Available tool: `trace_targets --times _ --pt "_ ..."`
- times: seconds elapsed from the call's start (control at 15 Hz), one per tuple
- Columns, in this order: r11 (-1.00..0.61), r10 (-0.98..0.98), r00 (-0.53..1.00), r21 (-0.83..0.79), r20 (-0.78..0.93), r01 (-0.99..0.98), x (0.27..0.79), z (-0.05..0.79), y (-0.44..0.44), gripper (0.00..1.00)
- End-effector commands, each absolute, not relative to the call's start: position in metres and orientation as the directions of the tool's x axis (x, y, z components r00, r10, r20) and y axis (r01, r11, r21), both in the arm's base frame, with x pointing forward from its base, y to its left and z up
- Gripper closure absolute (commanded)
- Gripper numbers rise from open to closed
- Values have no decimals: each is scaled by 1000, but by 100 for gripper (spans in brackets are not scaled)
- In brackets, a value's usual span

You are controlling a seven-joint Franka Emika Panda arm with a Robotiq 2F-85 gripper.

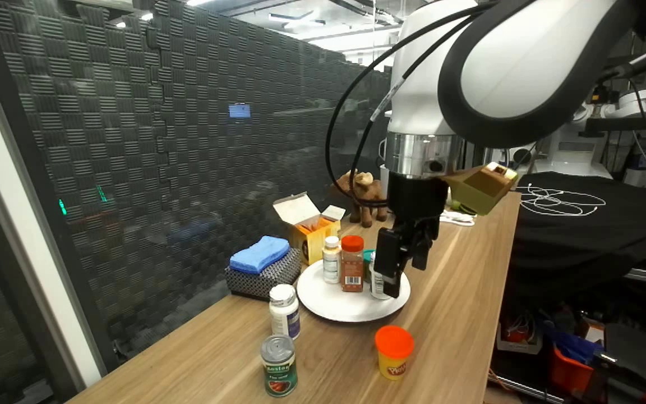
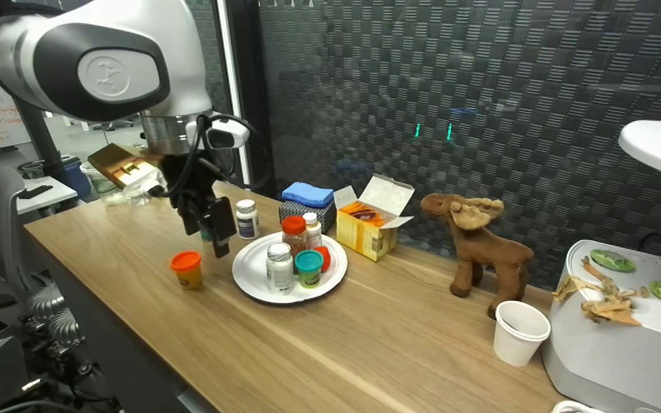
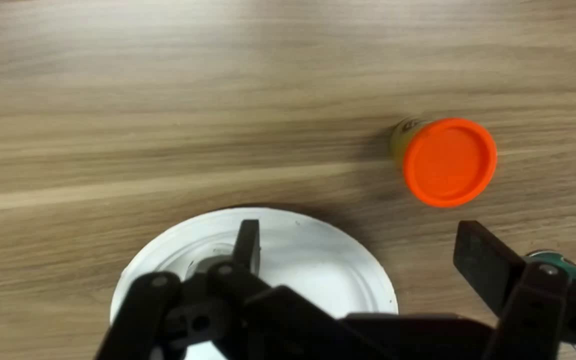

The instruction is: Pick up all the bottles and the orange ball from the table and put them in the plate

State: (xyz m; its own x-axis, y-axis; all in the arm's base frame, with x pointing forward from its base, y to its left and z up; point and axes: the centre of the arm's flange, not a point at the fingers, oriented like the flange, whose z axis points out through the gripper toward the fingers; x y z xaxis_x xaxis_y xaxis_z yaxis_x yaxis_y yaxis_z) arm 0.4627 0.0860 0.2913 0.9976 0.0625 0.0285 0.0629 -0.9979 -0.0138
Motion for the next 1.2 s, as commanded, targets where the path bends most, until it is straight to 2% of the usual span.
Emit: trace_targets --times 0.0,0.47,1.13 --pt "-998 45 999 -37 18 46 451 273 106 0" --pt "-991 104 994 -88 -40 100 436 256 140 0" --pt "-976 210 976 -70 -60 206 435 235 152 0"
